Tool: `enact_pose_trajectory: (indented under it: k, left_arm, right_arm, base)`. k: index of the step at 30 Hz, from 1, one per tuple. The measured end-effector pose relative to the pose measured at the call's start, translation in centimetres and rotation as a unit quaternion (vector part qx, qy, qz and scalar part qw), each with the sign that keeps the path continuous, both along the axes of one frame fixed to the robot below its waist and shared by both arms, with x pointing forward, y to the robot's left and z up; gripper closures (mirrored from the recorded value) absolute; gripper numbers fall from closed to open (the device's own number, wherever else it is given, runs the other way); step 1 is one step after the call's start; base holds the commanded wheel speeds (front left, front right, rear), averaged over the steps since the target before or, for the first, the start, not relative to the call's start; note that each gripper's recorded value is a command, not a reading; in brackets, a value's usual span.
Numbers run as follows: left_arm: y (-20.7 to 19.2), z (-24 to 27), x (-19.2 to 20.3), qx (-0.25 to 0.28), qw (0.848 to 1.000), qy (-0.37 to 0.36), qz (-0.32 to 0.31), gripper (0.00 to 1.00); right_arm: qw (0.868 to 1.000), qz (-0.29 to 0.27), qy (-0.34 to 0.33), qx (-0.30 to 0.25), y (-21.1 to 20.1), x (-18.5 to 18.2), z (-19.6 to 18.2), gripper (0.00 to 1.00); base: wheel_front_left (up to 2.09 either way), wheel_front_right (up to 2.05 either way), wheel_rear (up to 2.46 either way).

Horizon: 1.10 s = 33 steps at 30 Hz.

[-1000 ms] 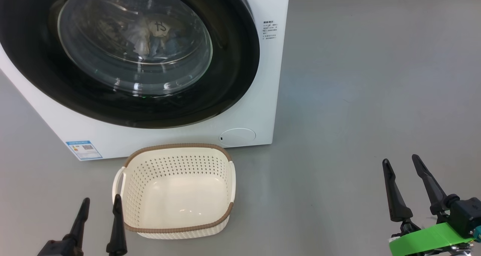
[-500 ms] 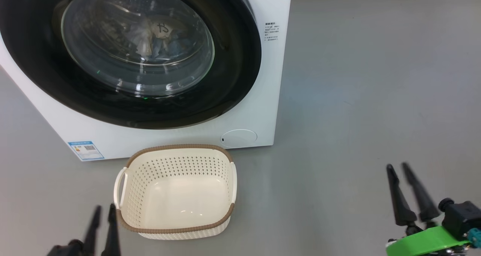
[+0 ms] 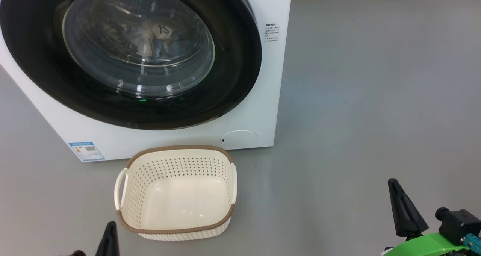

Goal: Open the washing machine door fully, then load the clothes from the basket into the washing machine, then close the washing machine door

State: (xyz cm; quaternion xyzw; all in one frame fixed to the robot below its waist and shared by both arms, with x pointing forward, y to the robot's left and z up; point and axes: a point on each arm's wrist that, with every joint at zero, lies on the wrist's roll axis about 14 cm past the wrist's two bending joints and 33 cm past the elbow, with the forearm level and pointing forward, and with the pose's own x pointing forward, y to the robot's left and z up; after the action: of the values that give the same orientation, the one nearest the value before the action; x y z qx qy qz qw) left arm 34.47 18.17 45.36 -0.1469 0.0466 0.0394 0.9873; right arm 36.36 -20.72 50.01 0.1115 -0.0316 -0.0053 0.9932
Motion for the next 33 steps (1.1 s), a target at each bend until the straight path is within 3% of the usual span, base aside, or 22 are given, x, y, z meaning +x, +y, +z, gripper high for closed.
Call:
enact_pose_trajectory:
  k: [16,33]
  left_arm:
    - [0.3,-0.5,0.1,-0.084,0.996,0.013,0.018,1.00]
    - [0.5,-0.5,0.5,-0.176,0.984,0.019,0.029,1.00]
  right_arm:
    - [0.996,-0.011,0.016,0.082,-0.4,-0.1,-0.7,1.00]
    - [0.983,-0.022,0.031,0.181,-0.7,-0.1,-1.4,1.00]
  base:
    - [0.00,0.00,0.00]
    - [0.00,0.00,0.00]
